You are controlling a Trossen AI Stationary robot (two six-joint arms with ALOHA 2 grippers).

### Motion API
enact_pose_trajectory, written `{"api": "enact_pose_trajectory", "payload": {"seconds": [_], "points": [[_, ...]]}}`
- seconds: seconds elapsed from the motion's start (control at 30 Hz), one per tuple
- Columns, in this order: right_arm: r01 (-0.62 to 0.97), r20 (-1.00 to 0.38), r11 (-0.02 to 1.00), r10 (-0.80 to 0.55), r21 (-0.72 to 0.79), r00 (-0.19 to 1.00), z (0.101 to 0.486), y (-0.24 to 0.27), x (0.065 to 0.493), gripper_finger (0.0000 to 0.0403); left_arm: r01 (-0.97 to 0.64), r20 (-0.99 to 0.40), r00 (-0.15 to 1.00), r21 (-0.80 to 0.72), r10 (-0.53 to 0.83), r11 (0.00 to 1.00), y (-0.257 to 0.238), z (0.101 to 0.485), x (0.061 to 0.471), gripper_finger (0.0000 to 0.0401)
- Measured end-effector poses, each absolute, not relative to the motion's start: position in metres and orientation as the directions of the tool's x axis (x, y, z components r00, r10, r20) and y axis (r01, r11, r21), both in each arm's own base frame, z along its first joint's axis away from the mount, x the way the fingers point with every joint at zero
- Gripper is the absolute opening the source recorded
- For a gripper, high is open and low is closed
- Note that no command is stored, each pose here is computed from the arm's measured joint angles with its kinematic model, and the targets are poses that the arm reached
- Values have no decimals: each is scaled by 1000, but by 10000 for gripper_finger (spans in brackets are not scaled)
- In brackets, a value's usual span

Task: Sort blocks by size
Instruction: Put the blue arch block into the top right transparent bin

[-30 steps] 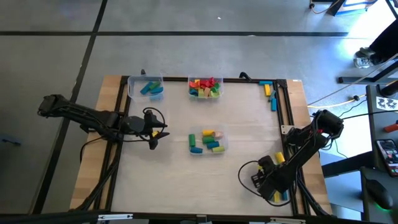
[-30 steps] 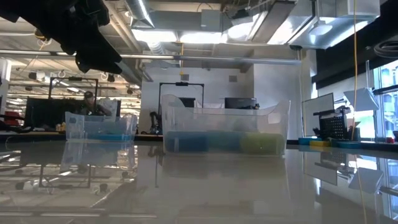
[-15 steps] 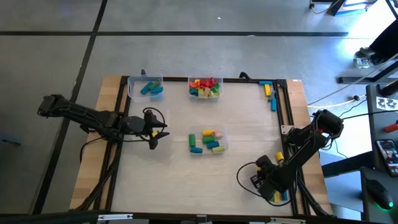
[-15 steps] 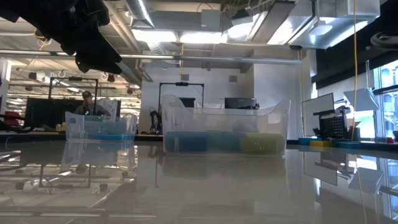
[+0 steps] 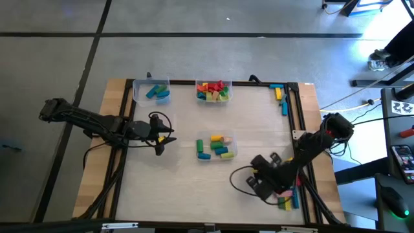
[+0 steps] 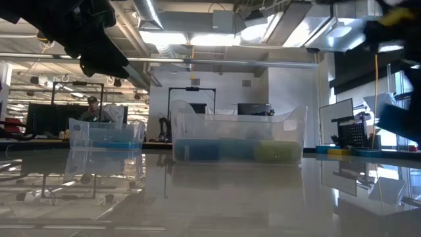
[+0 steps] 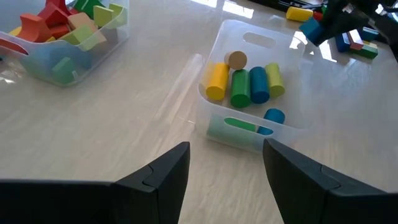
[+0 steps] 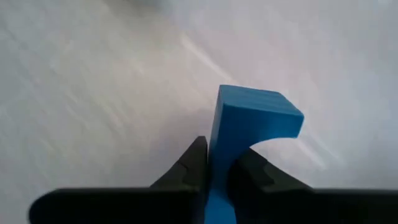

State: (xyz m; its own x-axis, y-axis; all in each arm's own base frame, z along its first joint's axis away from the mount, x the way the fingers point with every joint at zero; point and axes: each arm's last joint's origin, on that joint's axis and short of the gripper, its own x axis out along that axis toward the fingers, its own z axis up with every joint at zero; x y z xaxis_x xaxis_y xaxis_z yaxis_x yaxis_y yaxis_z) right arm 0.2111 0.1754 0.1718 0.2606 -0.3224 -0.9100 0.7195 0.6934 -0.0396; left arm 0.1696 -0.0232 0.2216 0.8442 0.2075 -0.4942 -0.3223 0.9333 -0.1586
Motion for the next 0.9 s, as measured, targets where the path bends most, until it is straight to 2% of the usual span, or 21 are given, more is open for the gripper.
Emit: {"api": "enact_pose_trajectory", "payload": {"seconds": [0.23,0.4,0.6,0.77,0.9], "points": [[617,-807,778,-439,-122,394,202,155,251,67,-322,-494,844,-159,208,933,-23,222,170,198],[596,-699,775,-545,-209,463,228,135,277,54,-326,-493,844,-156,212,932,-23,222,170,198],[593,-616,737,-640,-323,459,244,98,304,48,-329,-492,843,-154,216,931,-23,222,170,198],[588,-591,705,-686,-397,424,246,55,324,60,-322,-492,843,-139,217,936,-23,222,170,198],[599,-571,673,-720,-434,395,244,16,336,54,-321,-492,843,-136,217,937,-23,222,170,198]]}}
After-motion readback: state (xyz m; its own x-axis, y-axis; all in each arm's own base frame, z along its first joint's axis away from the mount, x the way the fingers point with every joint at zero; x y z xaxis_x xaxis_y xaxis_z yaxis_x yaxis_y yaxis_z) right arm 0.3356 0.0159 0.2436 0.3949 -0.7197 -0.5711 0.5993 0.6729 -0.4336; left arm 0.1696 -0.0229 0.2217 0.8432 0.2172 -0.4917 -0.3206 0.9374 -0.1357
